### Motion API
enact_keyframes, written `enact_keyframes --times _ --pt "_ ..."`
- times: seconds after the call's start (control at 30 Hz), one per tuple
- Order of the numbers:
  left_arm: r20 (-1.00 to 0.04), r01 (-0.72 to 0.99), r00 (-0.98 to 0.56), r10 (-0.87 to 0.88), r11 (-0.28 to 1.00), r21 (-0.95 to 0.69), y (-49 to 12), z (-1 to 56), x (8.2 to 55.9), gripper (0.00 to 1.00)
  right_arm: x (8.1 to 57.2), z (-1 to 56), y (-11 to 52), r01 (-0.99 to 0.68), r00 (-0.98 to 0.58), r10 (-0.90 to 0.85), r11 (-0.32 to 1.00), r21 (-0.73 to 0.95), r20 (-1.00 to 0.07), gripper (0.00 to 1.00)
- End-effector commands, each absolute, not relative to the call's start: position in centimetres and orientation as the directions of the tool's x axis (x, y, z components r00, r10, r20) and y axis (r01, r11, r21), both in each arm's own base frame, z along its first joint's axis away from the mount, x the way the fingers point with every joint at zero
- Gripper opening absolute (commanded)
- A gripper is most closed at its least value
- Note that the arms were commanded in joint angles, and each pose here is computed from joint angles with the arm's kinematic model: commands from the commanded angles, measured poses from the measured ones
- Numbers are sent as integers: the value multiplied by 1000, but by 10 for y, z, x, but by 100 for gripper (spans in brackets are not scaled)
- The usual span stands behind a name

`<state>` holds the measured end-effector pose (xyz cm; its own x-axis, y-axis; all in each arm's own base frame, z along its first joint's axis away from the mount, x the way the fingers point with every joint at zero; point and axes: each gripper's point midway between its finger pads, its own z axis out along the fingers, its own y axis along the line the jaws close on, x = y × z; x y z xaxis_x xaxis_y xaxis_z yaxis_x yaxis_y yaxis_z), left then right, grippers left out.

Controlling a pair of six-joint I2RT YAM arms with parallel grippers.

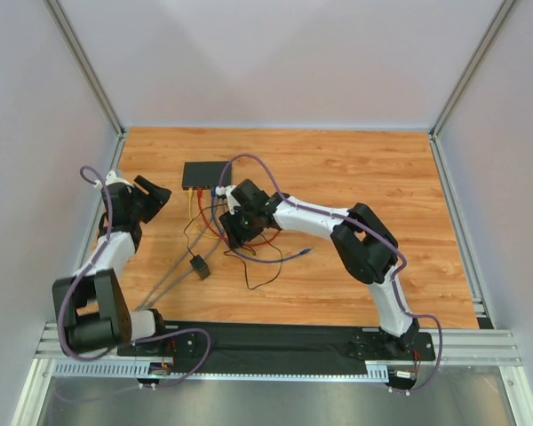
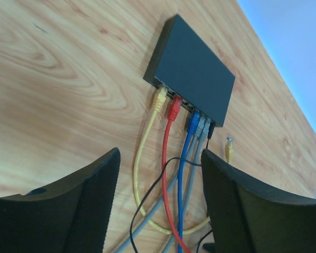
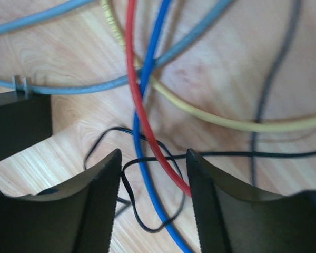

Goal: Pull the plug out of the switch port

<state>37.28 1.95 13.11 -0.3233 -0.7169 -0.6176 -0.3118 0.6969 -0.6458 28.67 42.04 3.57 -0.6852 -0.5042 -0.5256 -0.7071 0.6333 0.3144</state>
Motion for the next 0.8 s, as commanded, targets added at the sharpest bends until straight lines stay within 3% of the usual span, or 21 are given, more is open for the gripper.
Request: enact_keyframes --times 0.0,0.07,0.2,0.47,0.6,0.77 --pt "-647 -131 -348 -678 719 -683 9 146 404 69 334 94 405 -692 -637 -443 688 216 -631 57" --pt "-618 -116 -355 -702 689 -716 9 133 410 66 349 106 404 -677 -634 -412 704 212 -654 65" --pt "-591 -60 -384 -710 657 -751 6 121 417 68 392 120 403 -651 -639 -337 716 252 -692 70" --pt "-475 7 -456 -753 530 -848 6 95 429 70 472 143 421 -557 -720 -113 682 473 -685 70" --pt "-426 59 -451 -784 450 -891 6 97 431 67 494 121 443 -544 -741 -50 630 554 -670 70" --pt "-418 65 -449 -789 438 -897 6 94 433 67 513 110 455 -487 -760 65 601 634 -646 67"
